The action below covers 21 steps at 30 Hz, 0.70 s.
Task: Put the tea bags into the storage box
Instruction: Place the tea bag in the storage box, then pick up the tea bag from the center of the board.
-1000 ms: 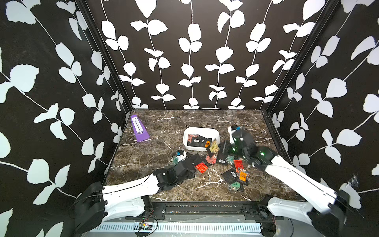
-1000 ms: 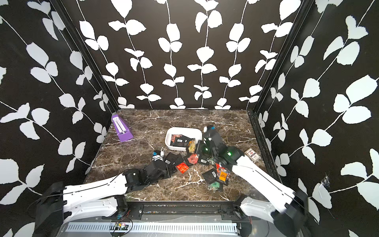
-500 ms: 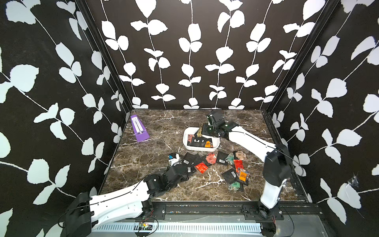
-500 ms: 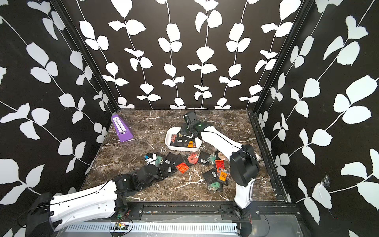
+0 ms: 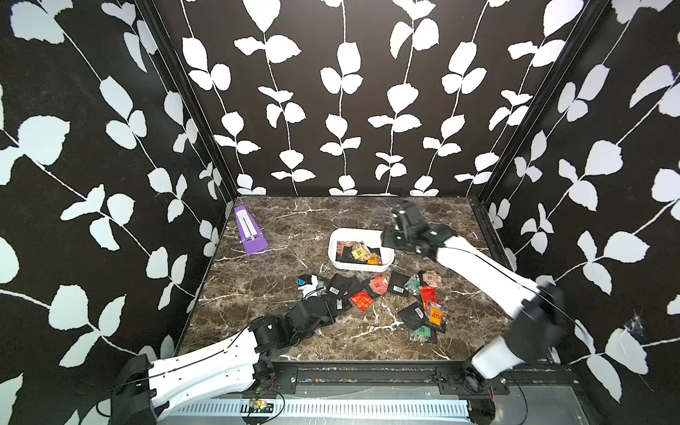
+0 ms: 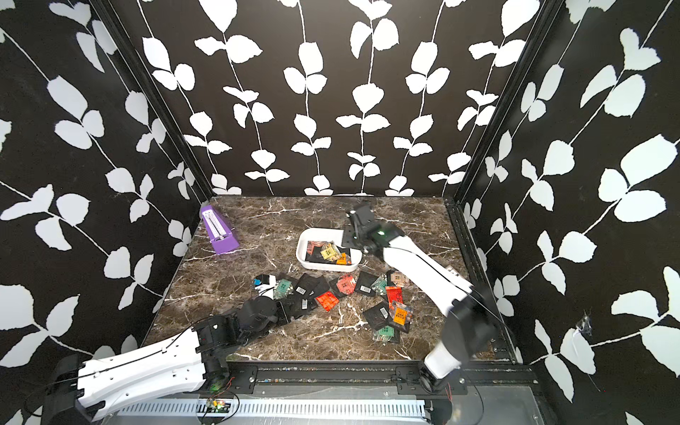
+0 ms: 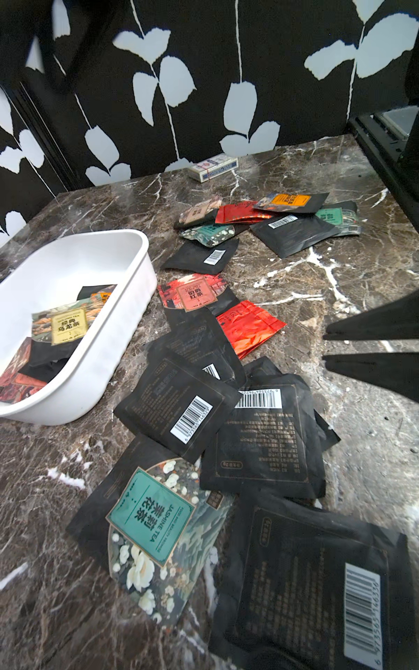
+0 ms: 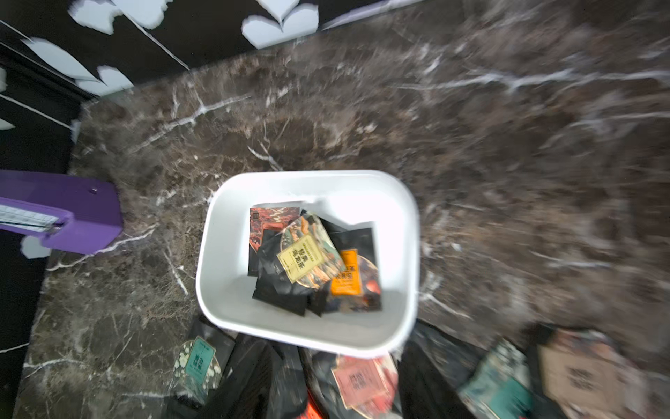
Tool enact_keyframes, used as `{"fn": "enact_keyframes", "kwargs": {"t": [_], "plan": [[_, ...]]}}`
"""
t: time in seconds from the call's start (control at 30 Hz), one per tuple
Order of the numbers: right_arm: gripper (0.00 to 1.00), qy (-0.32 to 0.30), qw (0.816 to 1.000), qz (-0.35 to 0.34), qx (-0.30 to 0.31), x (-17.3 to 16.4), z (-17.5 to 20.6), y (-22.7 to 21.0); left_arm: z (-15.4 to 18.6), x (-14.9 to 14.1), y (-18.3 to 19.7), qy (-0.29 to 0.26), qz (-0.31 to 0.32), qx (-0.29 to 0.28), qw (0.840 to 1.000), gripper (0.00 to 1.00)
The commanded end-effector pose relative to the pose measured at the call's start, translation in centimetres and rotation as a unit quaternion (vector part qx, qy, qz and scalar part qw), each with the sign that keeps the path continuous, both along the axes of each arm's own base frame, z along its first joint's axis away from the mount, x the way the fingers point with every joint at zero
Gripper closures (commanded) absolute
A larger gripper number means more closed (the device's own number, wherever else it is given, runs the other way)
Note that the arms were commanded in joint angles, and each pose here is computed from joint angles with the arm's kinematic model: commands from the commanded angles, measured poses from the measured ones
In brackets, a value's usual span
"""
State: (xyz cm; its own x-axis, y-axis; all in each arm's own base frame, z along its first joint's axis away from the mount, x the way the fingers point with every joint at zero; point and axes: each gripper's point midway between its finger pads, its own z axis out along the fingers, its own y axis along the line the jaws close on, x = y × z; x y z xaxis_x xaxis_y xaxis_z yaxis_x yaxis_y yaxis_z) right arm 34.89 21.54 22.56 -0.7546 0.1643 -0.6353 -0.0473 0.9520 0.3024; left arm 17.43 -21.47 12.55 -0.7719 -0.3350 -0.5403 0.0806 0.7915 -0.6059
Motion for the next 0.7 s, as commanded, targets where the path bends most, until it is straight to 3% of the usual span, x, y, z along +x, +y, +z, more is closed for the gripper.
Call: {"fn": "enact_keyframes", "kwargs": {"t": [0.0, 0.2, 0.33, 0.47, 0.67], "plan": [[0.43, 0.035, 0.998, -0.025, -0.046, -4.3, -2.5, -4.3, 0.5, 0.2, -1.1, -0.013, -0.019, -0.011, 1.0, 0.92], [0.45, 0.13, 0.987, -0.085, -0.04, -12.1, -8.9, -9.0, 1.1, 0.6, -4.2, -0.011, -0.049, -0.028, 0.998, 0.88], [0.44, 0.182, 0.972, -0.13, -0.068, -15.7, -13.1, -11.9, 0.9, 0.7, -5.6, 0.0, -0.058, -0.034, 0.998, 0.88], [0.41, 0.201, 0.96, -0.166, -0.105, -17.4, -15.1, -14.3, 0.6, 0.6, -6.0, 0.004, -0.056, -0.04, 0.998, 0.88], [0.39, 0.221, 0.956, -0.17, -0.092, -18.4, -18.0, -14.3, 0.0, 0.3, -5.9, 0.016, -0.059, -0.034, 0.998, 0.88]]}}
